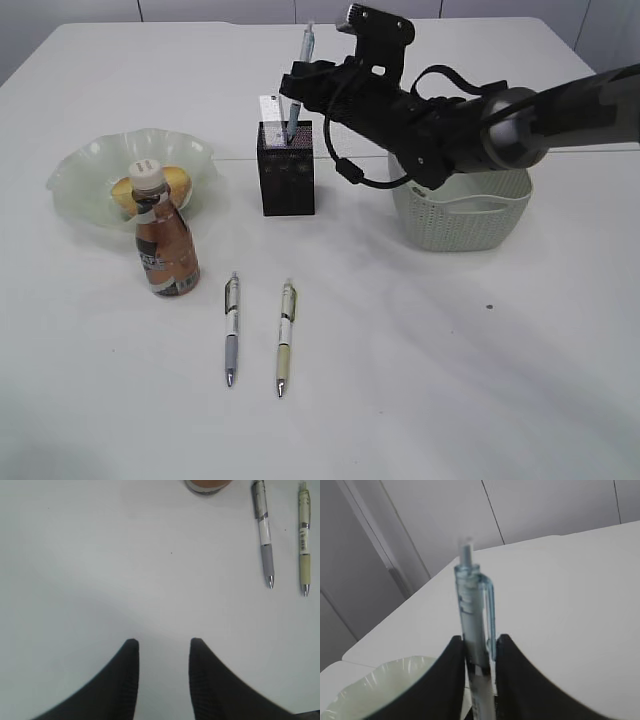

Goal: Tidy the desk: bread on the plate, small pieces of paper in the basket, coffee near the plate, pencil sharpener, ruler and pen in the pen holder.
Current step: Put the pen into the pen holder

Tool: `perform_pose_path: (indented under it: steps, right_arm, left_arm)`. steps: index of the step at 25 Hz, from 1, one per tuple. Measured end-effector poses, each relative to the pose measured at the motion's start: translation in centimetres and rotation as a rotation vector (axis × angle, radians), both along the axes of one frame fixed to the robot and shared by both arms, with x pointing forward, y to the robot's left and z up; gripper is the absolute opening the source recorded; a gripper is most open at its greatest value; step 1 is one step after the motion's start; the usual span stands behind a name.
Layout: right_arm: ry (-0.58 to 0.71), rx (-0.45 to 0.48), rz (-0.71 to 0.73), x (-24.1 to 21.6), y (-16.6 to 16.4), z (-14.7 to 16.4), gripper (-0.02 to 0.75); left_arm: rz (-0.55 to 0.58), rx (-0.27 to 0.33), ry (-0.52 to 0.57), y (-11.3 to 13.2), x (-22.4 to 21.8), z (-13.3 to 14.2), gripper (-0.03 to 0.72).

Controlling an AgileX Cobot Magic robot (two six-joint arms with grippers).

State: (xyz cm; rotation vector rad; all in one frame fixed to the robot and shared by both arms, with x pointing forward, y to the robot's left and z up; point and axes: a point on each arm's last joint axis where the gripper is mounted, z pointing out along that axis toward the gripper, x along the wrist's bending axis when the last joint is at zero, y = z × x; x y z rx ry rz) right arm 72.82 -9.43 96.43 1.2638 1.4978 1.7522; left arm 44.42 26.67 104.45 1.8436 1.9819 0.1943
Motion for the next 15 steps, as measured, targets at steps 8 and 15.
perform_pose_path:
  steps: [8, 15]
  right_arm:
    - [-0.013, -0.033, 0.022, -0.1, 0.2, 0.0, 0.354]
    - [0.1, -0.174, -0.009, -0.7, -0.6, 2.1, 0.369]
  left_arm:
    - [0.0, 0.0, 0.0, 0.0, 0.0, 0.0, 0.253]
    - [0.0, 0.0, 0.0, 0.0, 0.0, 0.0, 0.248]
